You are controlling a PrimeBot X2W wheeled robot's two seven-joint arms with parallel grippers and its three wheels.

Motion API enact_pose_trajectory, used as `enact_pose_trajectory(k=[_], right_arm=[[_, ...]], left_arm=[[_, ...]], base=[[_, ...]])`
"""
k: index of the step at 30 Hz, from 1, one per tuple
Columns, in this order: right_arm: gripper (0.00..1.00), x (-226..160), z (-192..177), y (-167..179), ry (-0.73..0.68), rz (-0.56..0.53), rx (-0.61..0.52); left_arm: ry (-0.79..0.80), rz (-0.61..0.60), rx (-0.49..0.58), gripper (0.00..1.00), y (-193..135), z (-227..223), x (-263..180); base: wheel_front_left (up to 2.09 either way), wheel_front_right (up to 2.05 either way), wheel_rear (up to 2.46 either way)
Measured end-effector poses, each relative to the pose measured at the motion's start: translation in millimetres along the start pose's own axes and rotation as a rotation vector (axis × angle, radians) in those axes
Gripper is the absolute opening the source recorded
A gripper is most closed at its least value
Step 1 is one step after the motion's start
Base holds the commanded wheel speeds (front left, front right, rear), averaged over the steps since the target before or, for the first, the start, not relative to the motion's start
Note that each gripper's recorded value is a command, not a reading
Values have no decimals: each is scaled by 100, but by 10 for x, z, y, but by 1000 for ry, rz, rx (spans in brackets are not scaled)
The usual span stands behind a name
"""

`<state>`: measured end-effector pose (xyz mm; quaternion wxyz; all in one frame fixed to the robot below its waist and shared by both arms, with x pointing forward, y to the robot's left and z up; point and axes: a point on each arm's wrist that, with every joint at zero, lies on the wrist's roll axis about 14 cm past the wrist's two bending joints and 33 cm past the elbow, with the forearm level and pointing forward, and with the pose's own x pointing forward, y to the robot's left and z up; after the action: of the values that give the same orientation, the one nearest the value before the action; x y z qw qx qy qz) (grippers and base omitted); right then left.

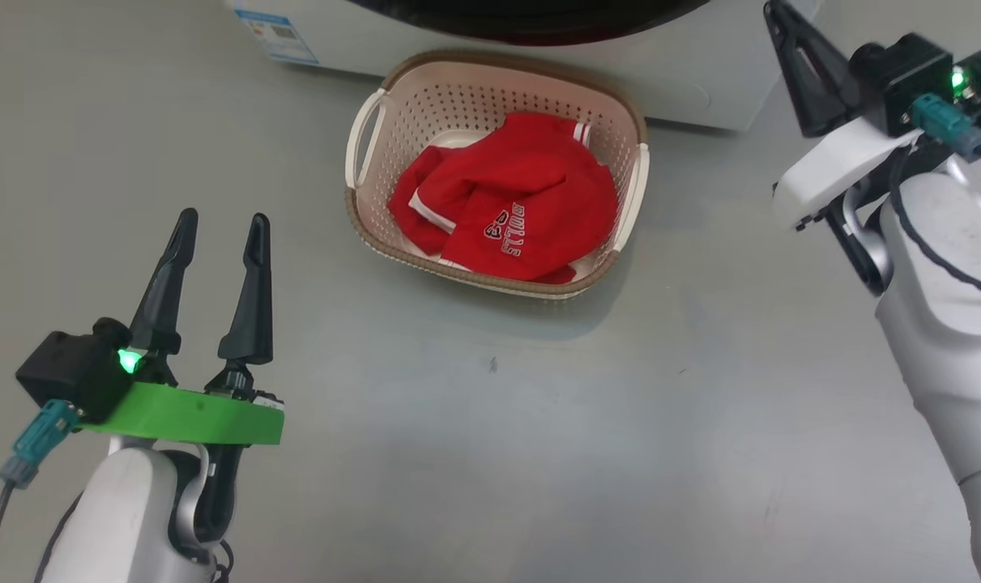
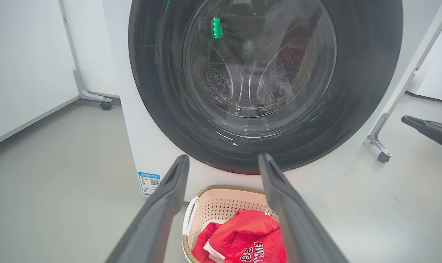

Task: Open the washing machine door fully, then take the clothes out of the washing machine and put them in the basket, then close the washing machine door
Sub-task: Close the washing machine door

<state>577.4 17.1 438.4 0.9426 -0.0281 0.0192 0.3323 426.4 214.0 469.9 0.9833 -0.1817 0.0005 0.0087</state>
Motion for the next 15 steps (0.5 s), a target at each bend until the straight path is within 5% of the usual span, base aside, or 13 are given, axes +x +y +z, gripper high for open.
enact_pose_trajectory(k=[15], right_arm=[[0,-815,453,-203,-94,-219,78]], left_arm=[[-27,-28,-26,100,-111,113,-190]], base=[[0,0,0]])
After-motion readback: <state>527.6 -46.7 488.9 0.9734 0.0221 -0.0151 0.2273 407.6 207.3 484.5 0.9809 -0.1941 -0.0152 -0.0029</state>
